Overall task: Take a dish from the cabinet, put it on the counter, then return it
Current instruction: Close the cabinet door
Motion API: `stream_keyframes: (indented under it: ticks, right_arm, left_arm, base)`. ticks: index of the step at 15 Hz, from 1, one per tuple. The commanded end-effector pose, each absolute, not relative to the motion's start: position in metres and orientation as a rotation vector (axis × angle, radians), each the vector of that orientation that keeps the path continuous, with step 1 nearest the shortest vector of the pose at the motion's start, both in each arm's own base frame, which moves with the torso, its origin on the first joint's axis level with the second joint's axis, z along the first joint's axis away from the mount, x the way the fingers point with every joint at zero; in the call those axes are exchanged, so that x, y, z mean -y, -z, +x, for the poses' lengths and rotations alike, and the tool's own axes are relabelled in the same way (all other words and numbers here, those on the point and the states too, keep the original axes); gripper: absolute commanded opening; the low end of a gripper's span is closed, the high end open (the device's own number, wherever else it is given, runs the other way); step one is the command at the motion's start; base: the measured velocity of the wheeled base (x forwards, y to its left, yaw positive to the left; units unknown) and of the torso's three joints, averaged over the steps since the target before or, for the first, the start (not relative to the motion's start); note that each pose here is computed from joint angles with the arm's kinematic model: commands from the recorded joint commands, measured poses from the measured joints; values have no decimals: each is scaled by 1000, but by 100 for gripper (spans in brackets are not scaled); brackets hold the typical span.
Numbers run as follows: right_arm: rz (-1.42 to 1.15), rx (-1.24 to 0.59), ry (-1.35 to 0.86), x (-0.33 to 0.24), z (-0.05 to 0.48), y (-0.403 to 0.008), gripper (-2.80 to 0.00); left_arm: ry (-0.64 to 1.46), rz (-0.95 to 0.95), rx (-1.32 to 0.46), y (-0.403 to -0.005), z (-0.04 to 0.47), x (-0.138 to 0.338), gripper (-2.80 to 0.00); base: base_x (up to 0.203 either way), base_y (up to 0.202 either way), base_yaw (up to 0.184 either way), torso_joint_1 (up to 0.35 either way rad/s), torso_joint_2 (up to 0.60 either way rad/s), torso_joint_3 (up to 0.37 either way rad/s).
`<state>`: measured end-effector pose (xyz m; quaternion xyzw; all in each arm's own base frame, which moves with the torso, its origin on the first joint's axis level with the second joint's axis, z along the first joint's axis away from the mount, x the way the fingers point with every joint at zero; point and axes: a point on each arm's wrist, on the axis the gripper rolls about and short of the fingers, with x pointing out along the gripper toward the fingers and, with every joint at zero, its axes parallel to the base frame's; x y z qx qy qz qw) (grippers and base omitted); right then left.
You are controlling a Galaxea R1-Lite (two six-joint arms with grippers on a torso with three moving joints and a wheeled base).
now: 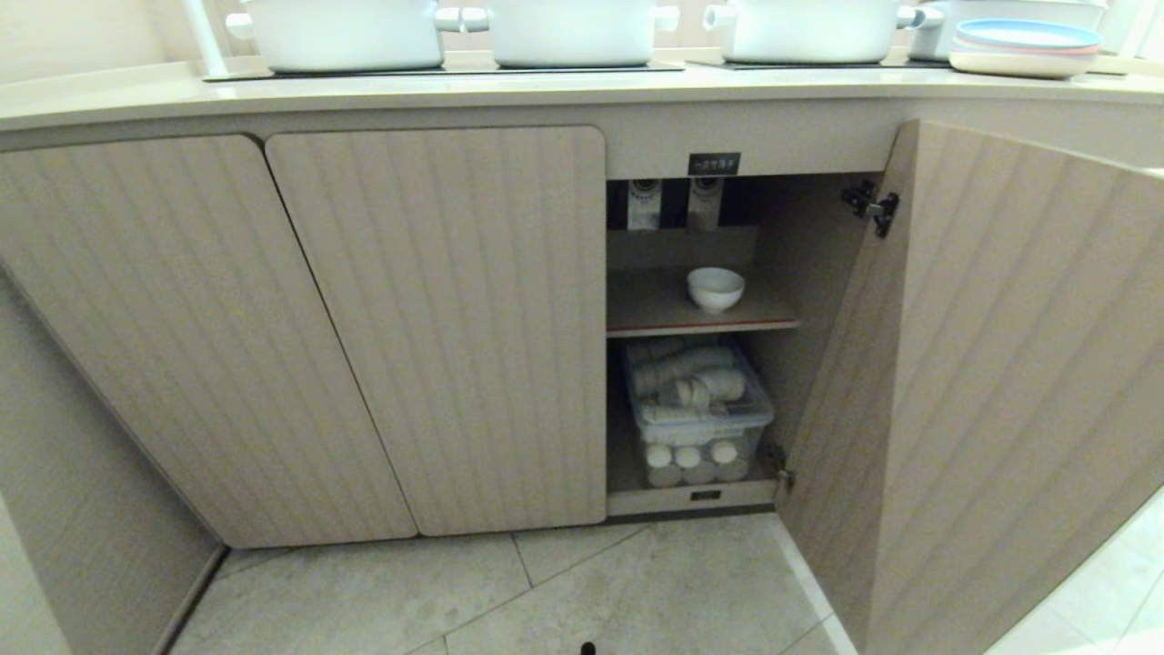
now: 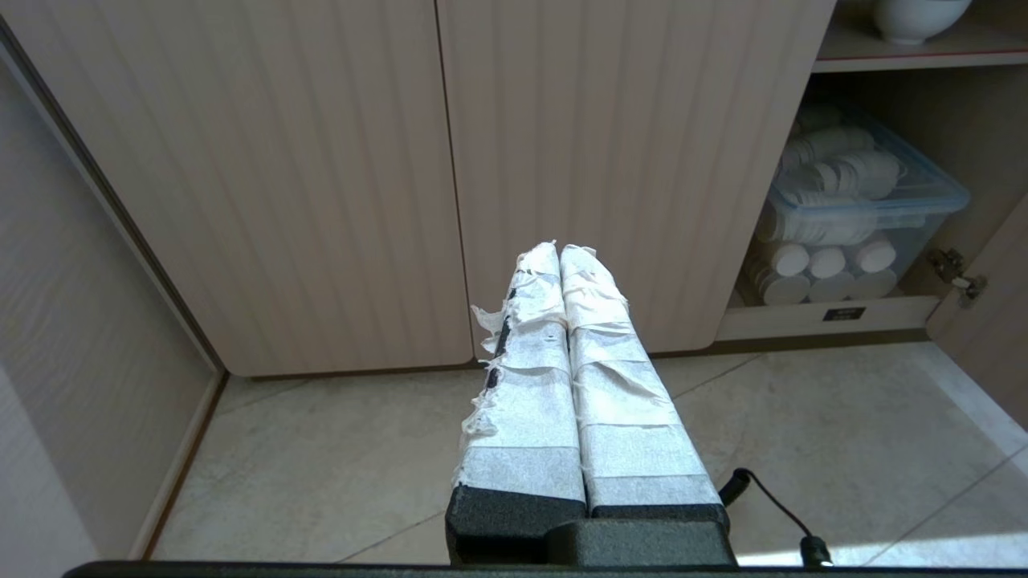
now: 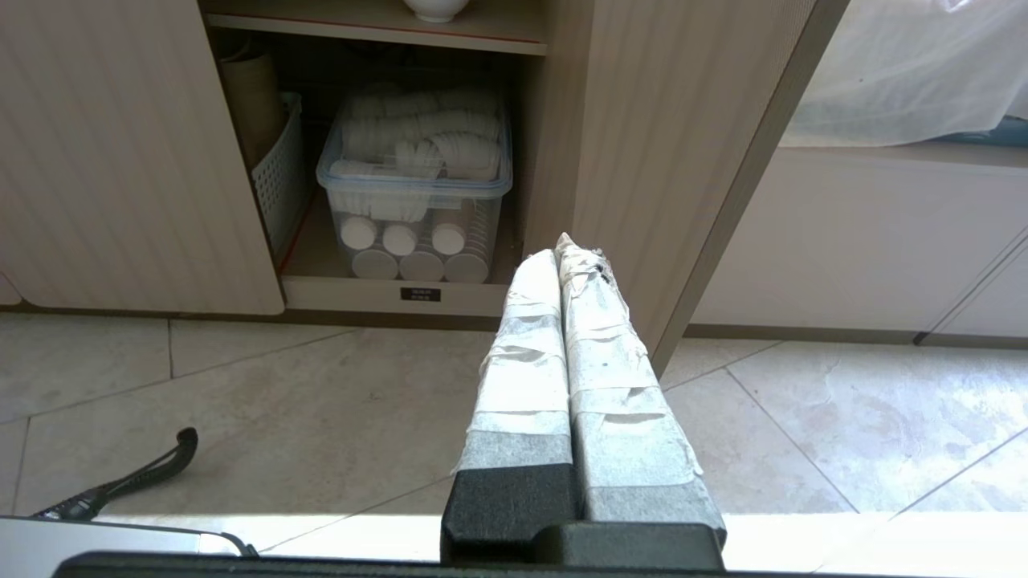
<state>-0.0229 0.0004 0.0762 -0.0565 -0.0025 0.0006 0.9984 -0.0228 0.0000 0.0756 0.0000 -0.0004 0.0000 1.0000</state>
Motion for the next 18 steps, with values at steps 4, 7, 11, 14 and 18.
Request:
stream_keyframes:
  ticks: [4,7,11,14,18]
  right_arm:
    - [-100,4,-3,0,-23,-76,-280]
    - [-87,3,-4,0,-23,-76,-280]
    - [-74,24,3,0,-25,-92,-280]
    - [-35,18,15,0,-34,-119,-280]
    - [13,-78,138,2,-23,-142,-280]
  left_arm:
    - [0,0,2,-76,-23,0,-280]
    - [0,-2,2,-76,-23,0,-280]
    - [0,0,2,-76,-23,0,-280]
    - [0,0,2,-76,-23,0,-280]
    - [0,0,2,-76,-23,0,-280]
  base:
    - [0,0,0,0,0,0]
    - [0,0,0,0,0,0]
    - [0,0,0,0,0,0]
    - [0,0,0,0,0,0]
    - [0,0,0,0,0,0]
